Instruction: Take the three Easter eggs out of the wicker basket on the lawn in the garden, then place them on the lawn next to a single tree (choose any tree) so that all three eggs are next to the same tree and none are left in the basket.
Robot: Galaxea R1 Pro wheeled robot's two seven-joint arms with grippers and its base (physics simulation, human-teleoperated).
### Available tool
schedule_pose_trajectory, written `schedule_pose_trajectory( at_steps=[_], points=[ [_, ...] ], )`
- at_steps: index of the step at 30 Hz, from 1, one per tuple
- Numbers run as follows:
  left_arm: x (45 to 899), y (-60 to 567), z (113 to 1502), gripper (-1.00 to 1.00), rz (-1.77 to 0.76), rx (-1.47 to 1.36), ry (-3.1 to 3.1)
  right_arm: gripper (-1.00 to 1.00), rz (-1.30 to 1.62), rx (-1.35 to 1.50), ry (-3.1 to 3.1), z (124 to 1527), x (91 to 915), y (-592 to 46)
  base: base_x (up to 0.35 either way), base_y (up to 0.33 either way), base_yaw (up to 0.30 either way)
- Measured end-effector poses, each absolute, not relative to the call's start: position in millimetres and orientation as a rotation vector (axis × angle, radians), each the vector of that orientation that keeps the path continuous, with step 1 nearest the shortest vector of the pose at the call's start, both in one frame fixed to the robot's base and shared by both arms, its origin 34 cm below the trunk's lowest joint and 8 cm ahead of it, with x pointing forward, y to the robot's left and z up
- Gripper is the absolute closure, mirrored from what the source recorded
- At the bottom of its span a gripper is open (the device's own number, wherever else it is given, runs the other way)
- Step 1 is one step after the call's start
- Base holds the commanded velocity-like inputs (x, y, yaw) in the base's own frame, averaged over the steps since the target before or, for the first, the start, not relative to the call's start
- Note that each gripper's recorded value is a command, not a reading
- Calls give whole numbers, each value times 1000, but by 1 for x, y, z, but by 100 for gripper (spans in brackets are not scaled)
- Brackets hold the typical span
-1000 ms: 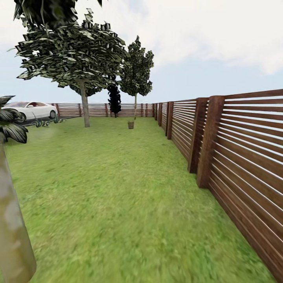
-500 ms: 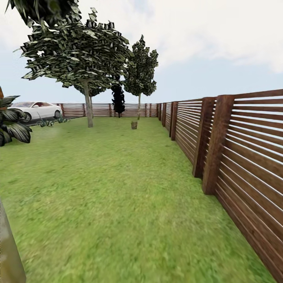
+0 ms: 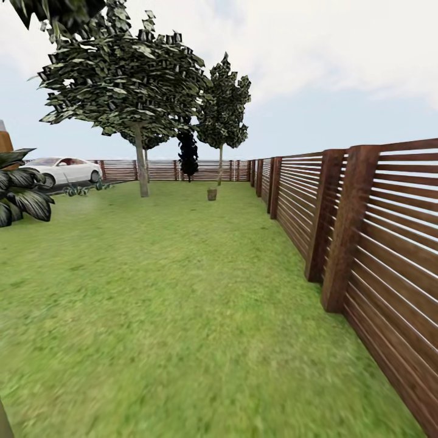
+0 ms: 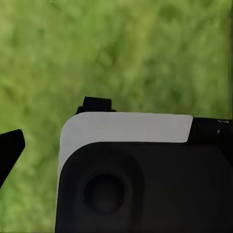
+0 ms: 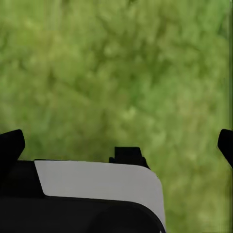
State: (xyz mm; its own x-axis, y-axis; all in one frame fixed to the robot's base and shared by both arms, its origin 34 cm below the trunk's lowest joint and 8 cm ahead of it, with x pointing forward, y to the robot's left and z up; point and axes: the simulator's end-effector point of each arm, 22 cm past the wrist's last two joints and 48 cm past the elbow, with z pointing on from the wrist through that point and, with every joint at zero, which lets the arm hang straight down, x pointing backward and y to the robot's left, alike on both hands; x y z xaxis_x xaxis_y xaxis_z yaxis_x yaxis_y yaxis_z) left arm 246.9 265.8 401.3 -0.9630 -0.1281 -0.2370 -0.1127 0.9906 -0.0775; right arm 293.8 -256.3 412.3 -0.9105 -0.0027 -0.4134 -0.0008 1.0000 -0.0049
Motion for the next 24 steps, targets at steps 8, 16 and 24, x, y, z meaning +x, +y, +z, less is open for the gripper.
schedule_pose_trajectory(
  at_steps=[8,16,24],
  points=[
    [247,266,401,-100,-92,-178,2891,-100,-6,-2,2716,412,294,-256,316,-91,0],
    [247,266,401,-100,-92,-178,2891,-100,-6,-3,2717,412,294,-256,316,-89,0],
    [247,266,401,-100,-92,-177,2891,-100,-6,-3,2717,412,293,-256,317,-58,0]
  ],
)
